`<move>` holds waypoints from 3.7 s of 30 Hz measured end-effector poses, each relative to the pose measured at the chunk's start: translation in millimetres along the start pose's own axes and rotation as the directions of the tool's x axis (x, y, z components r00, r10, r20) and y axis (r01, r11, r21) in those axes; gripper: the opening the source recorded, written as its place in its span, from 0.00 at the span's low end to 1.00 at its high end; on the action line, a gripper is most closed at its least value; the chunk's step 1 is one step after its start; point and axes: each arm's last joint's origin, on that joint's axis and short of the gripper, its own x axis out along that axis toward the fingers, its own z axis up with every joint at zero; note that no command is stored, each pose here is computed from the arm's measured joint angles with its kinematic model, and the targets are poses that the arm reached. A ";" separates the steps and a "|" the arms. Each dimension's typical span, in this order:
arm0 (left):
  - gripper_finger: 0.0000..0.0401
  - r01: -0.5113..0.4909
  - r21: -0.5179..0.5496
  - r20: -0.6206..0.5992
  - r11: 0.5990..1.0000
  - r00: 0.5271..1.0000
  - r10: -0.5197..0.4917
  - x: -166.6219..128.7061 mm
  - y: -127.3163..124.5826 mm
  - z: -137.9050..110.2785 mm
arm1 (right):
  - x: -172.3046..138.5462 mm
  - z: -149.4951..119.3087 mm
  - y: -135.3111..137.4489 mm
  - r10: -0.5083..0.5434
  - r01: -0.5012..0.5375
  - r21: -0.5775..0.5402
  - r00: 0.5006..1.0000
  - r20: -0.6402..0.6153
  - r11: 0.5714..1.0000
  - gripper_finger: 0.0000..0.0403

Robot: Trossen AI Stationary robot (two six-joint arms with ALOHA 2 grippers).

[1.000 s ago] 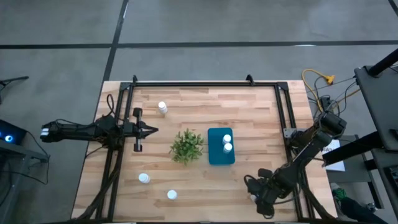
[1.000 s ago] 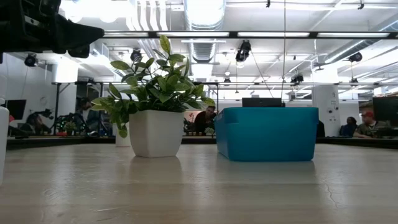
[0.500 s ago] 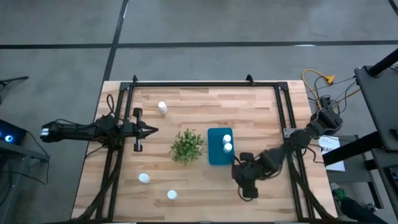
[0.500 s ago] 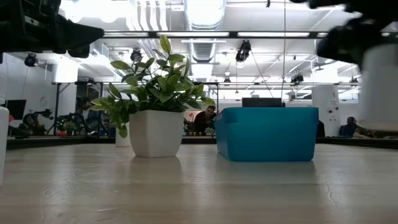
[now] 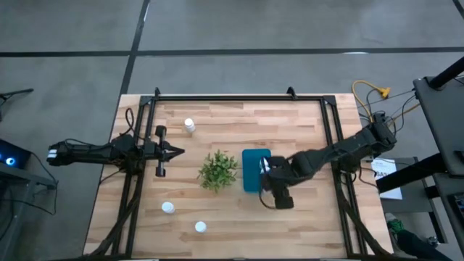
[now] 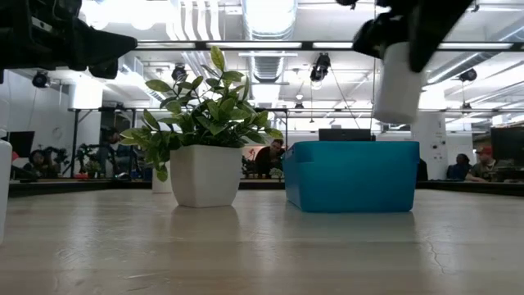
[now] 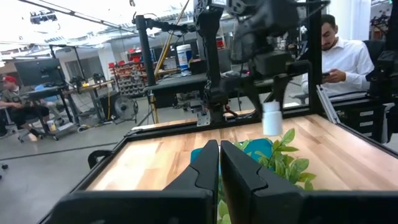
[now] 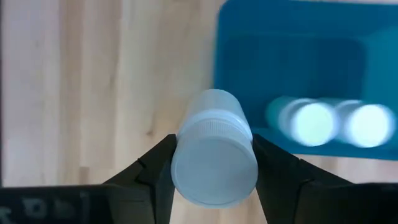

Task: Pick and place pill bottles into a basket
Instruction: Put the white medicine bottle into the blue bin

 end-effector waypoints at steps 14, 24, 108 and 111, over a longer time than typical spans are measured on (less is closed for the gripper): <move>0.00 0.000 0.007 0.000 1.000 1.000 0.000 0.0 0.0 0.0 | 18.5 3.6 -37.0 -0.010 0.006 -0.048 0.996 -0.089 0.999 0.40; 0.00 0.000 0.008 0.003 1.000 1.000 0.000 0.0 0.0 0.3 | 45.5 8.0 -39.8 -0.024 0.003 -0.135 0.987 -0.159 0.991 0.40; 0.00 -0.004 0.008 0.007 1.000 1.000 0.004 0.0 0.2 0.7 | 50.1 37.2 -27.5 0.132 -0.138 -0.254 0.990 -0.039 0.957 0.50; 0.00 -0.004 0.008 0.007 1.000 1.000 0.004 0.0 0.2 0.7 | 54.5 33.1 -28.3 0.128 -0.139 -0.249 0.990 -0.059 0.958 0.50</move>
